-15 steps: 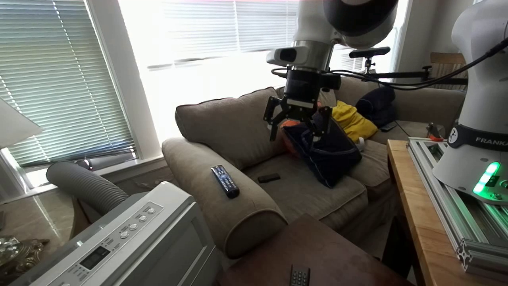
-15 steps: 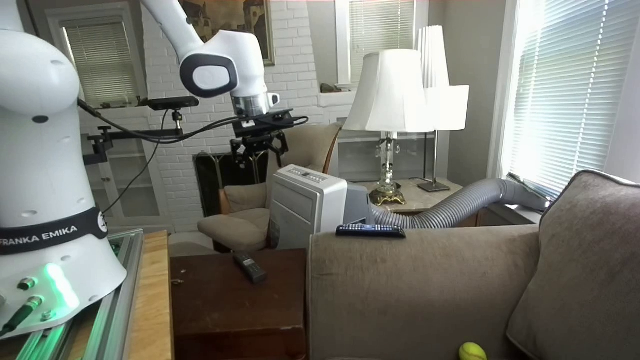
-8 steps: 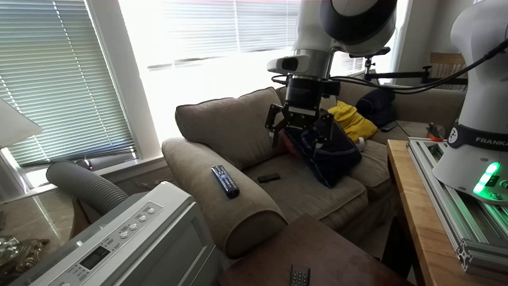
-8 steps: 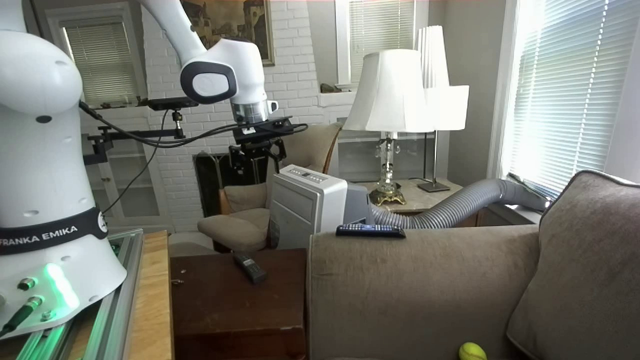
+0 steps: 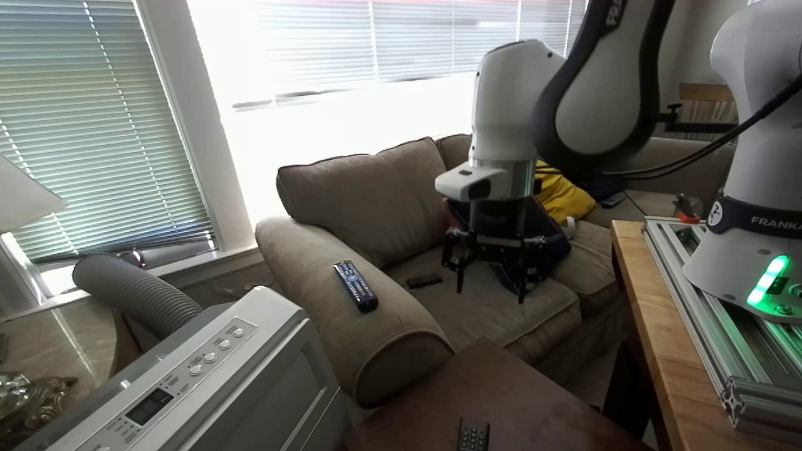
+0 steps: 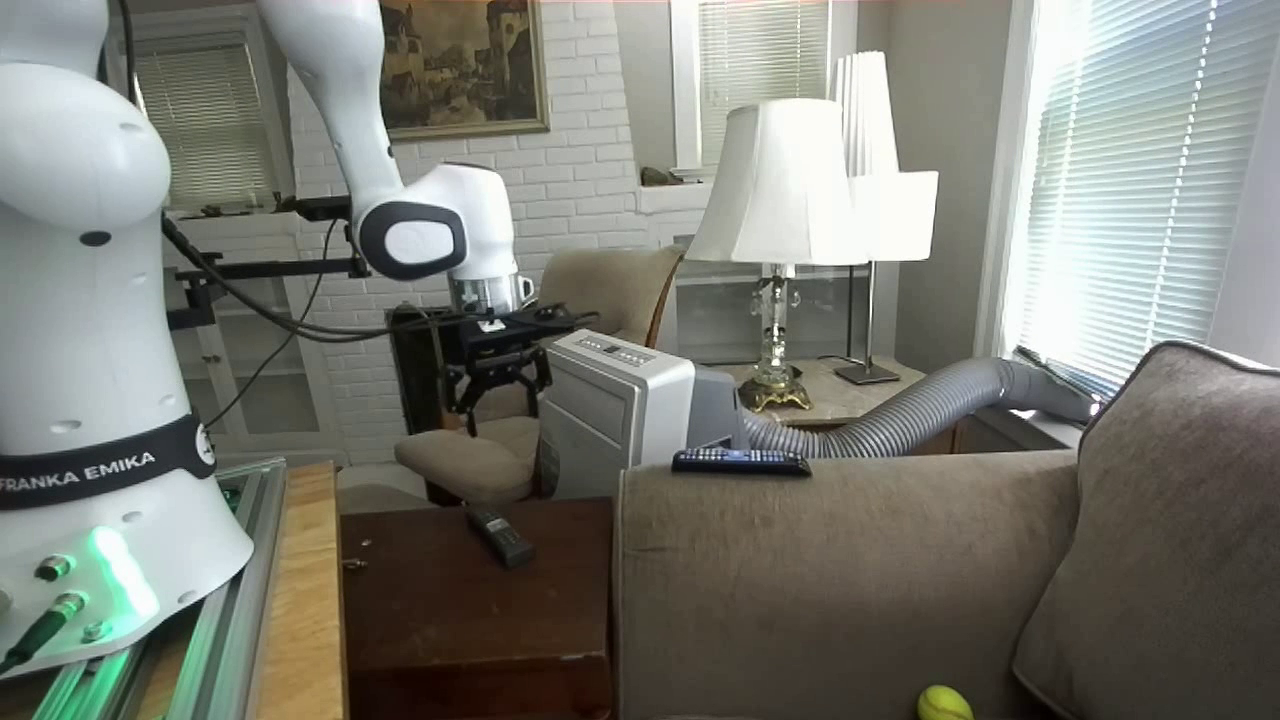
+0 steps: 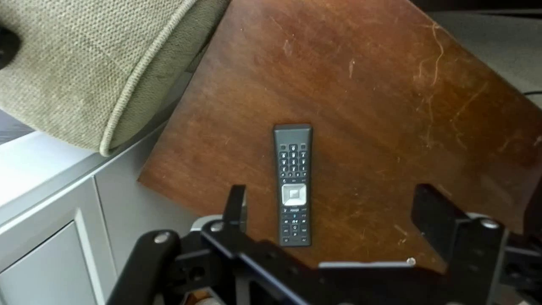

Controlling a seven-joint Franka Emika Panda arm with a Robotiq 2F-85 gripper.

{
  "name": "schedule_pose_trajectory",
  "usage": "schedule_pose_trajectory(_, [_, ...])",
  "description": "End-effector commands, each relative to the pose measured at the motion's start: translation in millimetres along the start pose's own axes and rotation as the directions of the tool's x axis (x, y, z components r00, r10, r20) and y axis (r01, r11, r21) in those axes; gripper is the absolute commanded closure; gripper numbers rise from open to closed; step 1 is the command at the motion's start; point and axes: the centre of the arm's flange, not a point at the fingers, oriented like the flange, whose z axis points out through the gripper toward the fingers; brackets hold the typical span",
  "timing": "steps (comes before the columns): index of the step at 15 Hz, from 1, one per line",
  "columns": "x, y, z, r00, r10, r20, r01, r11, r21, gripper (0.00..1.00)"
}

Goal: Remove the black remote from the table, put it on the armrest of the sofa, remove the bigger remote from the armrest and put it on the table

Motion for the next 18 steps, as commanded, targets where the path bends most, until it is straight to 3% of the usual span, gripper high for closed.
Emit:
schedule_pose_trajectory(1, [23, -34, 67, 0.995, -0.073, 0.065, 0.076, 0.996, -0.038, 0.0])
schedule_pose_trajectory(5, [66, -69, 115, 0.991, -0.12, 0.059, 0.125, 0.988, -0.094, 0.0])
schedule_pose_trajectory(8, [82, -83, 147, 0.994, -0.094, 0.059, 0.1, 0.988, -0.115, 0.0])
schedule_pose_trajectory(13, [86, -68, 184, 0.991, -0.021, 0.132, 0.034, 0.995, -0.097, 0.0])
schedule_pose_trajectory(18, [123, -42, 200, 0.995, 0.045, 0.087, -0.039, 0.996, -0.075, 0.0])
